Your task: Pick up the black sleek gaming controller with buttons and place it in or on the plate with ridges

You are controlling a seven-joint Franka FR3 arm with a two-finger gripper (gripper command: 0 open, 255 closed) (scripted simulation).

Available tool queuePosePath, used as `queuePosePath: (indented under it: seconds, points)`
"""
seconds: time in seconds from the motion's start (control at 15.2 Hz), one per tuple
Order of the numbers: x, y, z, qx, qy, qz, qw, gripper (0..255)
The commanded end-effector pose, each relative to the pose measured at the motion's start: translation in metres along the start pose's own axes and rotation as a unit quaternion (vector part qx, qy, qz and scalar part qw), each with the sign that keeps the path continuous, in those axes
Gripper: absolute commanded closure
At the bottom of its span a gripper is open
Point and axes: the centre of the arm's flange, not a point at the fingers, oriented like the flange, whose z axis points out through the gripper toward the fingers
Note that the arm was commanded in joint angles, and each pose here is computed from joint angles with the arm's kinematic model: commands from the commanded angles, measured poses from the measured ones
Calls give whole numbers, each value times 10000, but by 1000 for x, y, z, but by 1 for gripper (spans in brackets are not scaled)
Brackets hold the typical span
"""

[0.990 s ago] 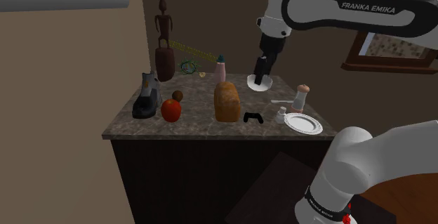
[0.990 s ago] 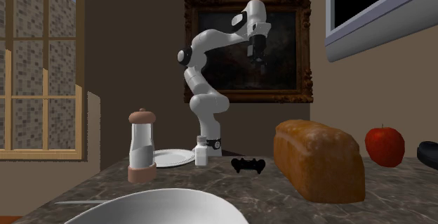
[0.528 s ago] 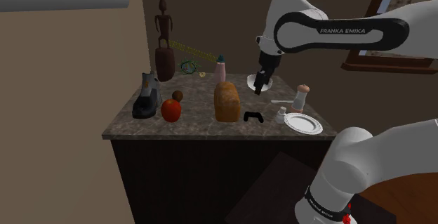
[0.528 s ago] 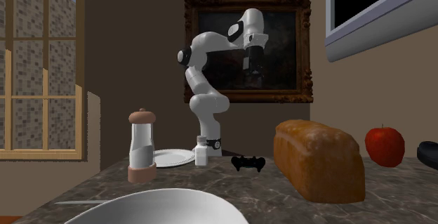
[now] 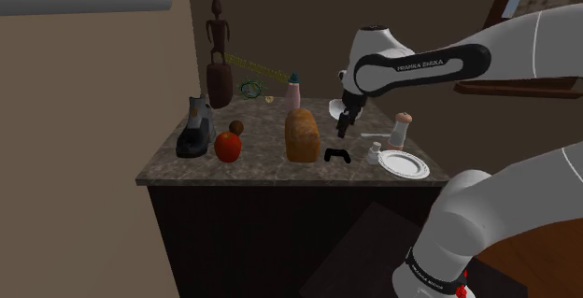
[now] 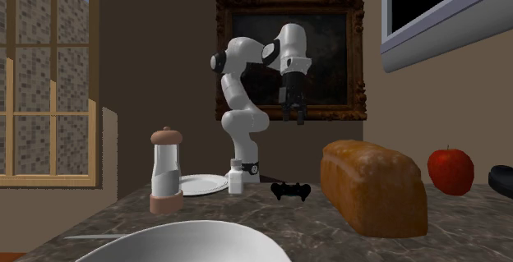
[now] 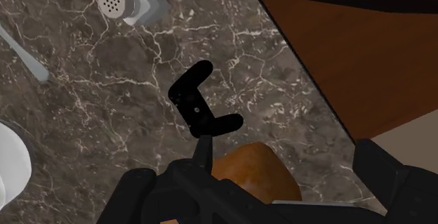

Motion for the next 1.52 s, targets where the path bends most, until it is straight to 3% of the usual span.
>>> queuePosePath:
  seconds: [0.0, 0.66, 1.19, 1.45]
  points:
    - [0, 16, 24, -16, -4, -4, 10000, 0]
    - [8, 86, 135, -73, -51, -9, 10000, 0]
    - [9, 90, 179, -76, -54, -9, 10000, 0]
    - [8, 90, 182, -76, -54, -9, 10000, 0]
